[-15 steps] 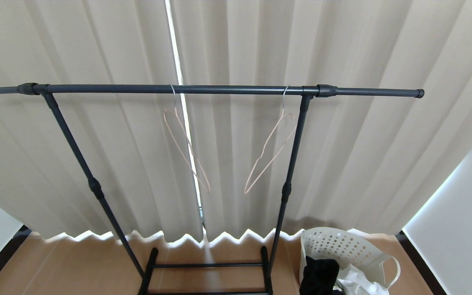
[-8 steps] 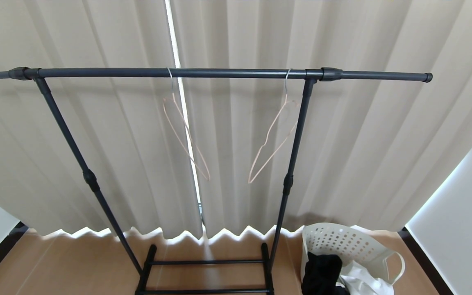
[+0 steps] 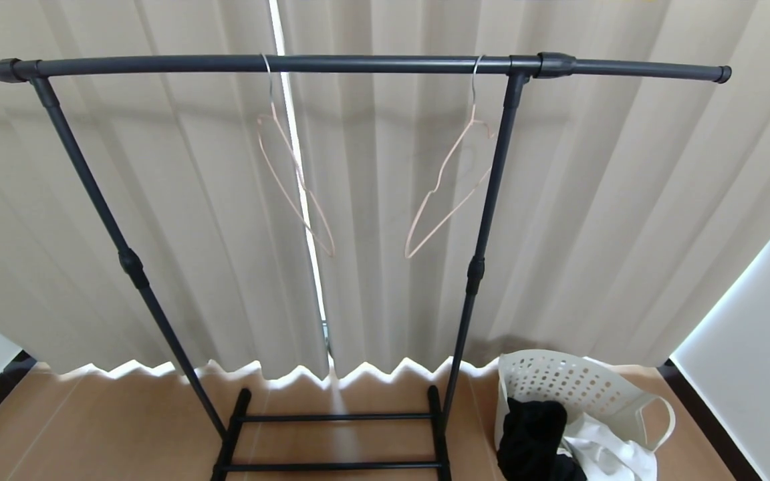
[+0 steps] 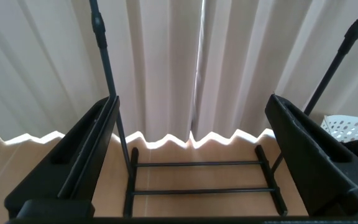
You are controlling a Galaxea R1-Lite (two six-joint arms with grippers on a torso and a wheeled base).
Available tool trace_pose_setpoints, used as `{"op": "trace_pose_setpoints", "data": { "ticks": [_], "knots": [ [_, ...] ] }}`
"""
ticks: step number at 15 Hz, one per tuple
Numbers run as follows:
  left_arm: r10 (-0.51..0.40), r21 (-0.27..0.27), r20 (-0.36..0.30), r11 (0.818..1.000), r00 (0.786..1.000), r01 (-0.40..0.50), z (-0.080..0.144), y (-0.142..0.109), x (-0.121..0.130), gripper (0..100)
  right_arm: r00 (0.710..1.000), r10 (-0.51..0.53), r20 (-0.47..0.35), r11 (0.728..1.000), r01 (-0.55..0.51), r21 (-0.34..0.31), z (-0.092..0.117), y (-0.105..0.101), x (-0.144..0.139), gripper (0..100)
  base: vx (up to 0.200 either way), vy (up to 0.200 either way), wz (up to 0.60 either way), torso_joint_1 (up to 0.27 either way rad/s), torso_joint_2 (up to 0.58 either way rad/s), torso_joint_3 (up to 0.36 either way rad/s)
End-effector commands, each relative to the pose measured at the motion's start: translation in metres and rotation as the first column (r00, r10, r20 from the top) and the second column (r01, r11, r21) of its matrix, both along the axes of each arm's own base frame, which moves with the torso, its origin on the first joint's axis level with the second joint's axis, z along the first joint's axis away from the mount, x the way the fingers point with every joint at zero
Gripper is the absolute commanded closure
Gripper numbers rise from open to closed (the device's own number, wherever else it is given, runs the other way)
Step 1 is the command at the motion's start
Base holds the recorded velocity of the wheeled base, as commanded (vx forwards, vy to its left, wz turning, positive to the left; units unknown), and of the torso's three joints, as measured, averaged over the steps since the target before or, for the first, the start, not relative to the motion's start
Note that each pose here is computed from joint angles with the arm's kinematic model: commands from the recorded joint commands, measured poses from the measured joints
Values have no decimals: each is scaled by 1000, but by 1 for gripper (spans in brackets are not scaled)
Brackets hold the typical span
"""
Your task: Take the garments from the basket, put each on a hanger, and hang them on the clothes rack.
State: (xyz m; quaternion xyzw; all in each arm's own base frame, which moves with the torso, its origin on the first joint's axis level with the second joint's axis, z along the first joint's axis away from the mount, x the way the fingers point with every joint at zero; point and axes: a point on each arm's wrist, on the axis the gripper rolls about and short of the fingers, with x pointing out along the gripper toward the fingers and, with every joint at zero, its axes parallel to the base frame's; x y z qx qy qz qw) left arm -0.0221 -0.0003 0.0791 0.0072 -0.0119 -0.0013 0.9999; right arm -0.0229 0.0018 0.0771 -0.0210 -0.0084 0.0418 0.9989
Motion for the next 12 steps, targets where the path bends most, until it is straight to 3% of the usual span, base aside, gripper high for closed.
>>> {"op": "trace_pose_setpoints", "data": {
  "ticks": [1,12],
  "knots": [
    [1,0,-1,1000,1000,-1,0,0,0,0,1000,2,0,1000,-2,-1,0,0,0,0,0,0,0,-217,540,330],
    [1,-2,-2,1000,1000,-1,0,0,0,0,1000,0,0,1000,0,2,0,0,0,0,0,0,0,-168,499,326]
  ]
}}
